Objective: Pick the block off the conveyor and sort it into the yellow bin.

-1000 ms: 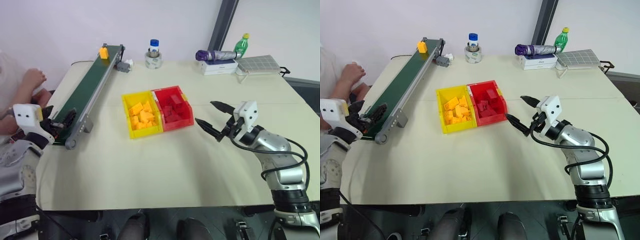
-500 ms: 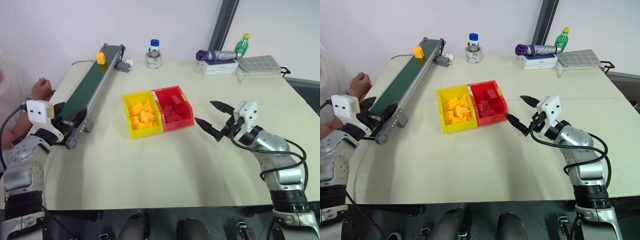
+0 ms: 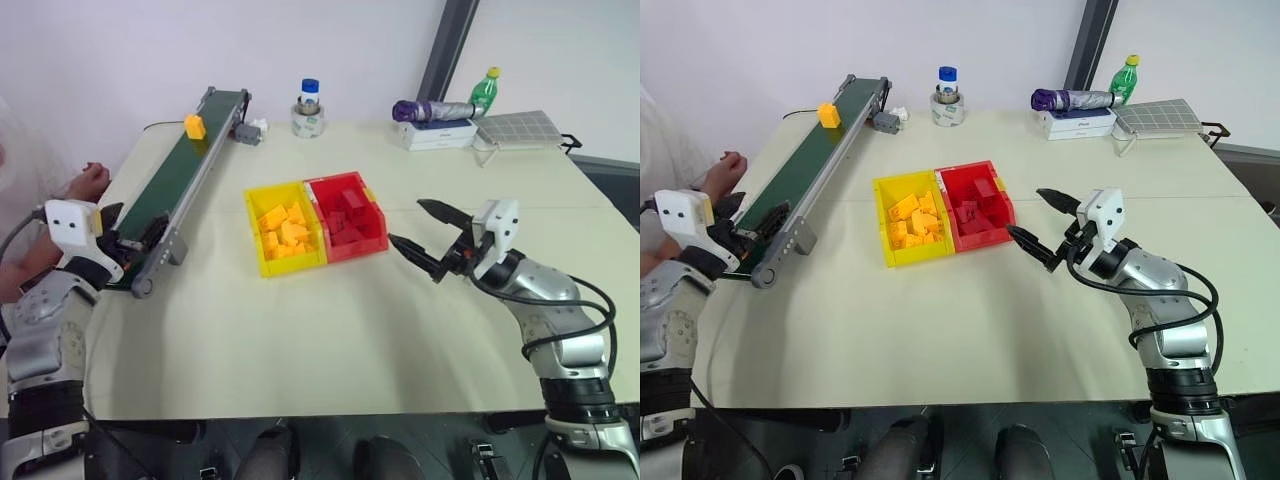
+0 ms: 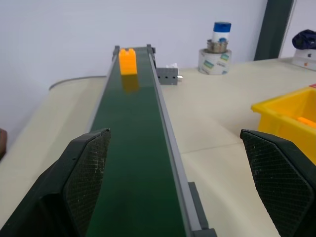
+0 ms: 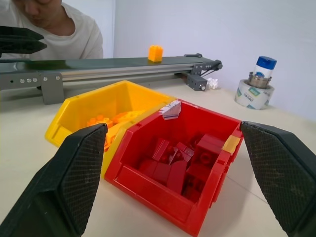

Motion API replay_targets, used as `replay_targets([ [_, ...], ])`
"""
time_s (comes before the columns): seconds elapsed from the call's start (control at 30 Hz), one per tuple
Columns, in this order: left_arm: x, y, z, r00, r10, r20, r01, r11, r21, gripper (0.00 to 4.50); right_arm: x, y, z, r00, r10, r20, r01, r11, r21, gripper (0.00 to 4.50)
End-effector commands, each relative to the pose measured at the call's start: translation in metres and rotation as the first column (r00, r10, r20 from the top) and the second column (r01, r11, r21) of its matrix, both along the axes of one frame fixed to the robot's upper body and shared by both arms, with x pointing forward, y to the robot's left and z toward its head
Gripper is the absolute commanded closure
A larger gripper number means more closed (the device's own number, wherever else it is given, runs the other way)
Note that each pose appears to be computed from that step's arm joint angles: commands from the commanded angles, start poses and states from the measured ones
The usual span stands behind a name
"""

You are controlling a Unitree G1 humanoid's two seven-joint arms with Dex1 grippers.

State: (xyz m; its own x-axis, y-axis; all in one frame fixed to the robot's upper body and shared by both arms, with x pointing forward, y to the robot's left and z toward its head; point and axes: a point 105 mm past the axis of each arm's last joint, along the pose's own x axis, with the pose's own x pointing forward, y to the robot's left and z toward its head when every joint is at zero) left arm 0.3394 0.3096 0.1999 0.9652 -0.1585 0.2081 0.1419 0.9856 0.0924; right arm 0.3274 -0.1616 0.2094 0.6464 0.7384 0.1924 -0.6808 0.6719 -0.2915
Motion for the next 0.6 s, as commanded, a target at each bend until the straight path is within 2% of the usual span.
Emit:
replay_targets([
  [0.03,-0.012,0.014,0.016,0.996,0.058,0.072,-0.06,0.998,0.025,0.06,-0.001,-0.001,0.015,0.998,-0.003,0.065,0.003,1.0,0.001,0.0],
  [0.2,-0.042,0.031,0.021,0.984,0.133,0.118,-0.136,0.991,0.018,0.06,-0.001,0.0,0.015,0.998,0.003,0.069,-0.002,1.0,-0.01,0.0],
  [0.33,-0.061,0.049,0.016,0.966,0.223,0.129,-0.222,0.975,-0.021,0.06,0.0,-0.001,0.014,0.998,0.004,0.069,-0.002,1.0,-0.025,0.0],
  [0.4,-0.065,0.052,0.007,0.963,0.251,0.102,-0.247,0.968,-0.049,0.06,0.0,0.0,0.014,0.998,0.005,0.069,-0.004,1.0,-0.027,0.0],
  [0.47,-0.062,0.042,0.002,0.974,0.212,0.083,-0.21,0.977,-0.038,0.06,0.001,0.002,0.013,0.998,0.01,0.069,-0.008,1.0,-0.027,0.0],
  [0.6,-0.057,0.034,0.003,0.982,0.176,0.072,-0.173,0.984,-0.048,0.06,0.001,0.005,0.012,0.997,0.016,0.078,-0.013,0.999,-0.041,0.0],
])
